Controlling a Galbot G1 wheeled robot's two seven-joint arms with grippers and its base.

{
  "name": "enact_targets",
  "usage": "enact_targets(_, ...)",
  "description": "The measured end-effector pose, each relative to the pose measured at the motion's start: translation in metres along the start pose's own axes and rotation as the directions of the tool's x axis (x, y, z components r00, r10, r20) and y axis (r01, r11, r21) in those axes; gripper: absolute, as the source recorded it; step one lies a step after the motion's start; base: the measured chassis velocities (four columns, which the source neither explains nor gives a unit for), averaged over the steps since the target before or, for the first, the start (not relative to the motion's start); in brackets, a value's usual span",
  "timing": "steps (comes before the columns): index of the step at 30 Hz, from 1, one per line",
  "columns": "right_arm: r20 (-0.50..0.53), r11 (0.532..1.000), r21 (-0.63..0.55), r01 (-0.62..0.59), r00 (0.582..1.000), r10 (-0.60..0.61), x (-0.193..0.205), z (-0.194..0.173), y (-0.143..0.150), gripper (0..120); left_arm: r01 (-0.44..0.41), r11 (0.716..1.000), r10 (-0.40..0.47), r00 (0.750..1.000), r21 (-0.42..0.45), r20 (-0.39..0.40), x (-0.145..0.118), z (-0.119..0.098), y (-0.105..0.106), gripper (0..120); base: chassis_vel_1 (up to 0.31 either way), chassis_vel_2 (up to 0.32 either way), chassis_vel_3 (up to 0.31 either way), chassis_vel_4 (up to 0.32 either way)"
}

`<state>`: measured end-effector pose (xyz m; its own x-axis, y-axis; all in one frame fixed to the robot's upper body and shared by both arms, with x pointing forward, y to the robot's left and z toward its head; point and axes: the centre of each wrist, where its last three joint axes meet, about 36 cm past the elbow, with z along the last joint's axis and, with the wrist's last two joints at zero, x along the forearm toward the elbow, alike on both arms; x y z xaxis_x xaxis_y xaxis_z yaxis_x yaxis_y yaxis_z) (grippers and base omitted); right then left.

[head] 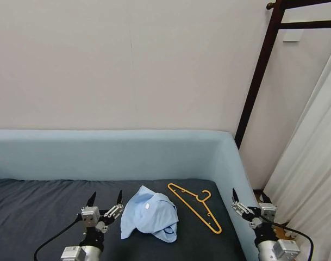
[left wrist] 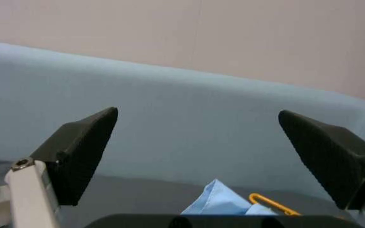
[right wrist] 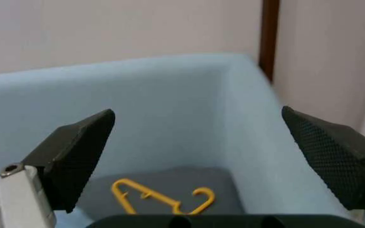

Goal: Pick up the clothes from the sofa and hang them on the clothes hanger.

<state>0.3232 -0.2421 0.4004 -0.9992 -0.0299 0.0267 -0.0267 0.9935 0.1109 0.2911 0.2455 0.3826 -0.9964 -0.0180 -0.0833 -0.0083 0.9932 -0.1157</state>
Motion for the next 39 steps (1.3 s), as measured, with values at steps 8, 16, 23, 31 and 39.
enact_targets(8, -0.138, 0.987, -0.147, 0.067, 0.987, -0.088, -0.015, 0.017, 0.013, 100, 0.025, 0.999, -0.025, 1.000, -0.046, -0.016, 0.010, 0.028, 0.022, 100, 0.000, 0.000, 0.000, 0.000)
enact_targets(16, -0.244, 0.959, -0.251, 0.132, 0.950, -0.195, -0.050, 0.040, 0.035, 100, 0.061, 0.992, -0.065, 0.997, -0.114, -0.030, 0.024, 0.043, 0.051, 100, 0.000, 0.000, 0.000, 0.000)
enact_targets(23, -0.349, 0.901, -0.403, 0.163, 0.882, -0.316, -0.090, 0.070, 0.059, 100, 0.101, 0.984, -0.103, 0.995, -0.143, -0.003, 0.030, 0.032, 0.065, 100, 0.000, 0.000, 0.000, 0.000)
enact_targets(31, -0.486, 0.895, -0.436, 0.097, 0.811, -0.325, -0.115, 0.108, 0.083, 100, 0.137, 0.978, -0.135, 0.990, -0.158, 0.029, 0.040, 0.039, 0.066, 100, 0.000, 0.000, 0.000, 0.000)
enact_targets(39, -0.580, 0.868, -0.497, 0.016, 0.737, -0.346, -0.124, 0.126, 0.087, 100, 0.143, 0.971, -0.134, 0.989, -0.193, 0.060, 0.039, 0.038, 0.067, 100, 0.000, 0.000, 0.000, 0.000)
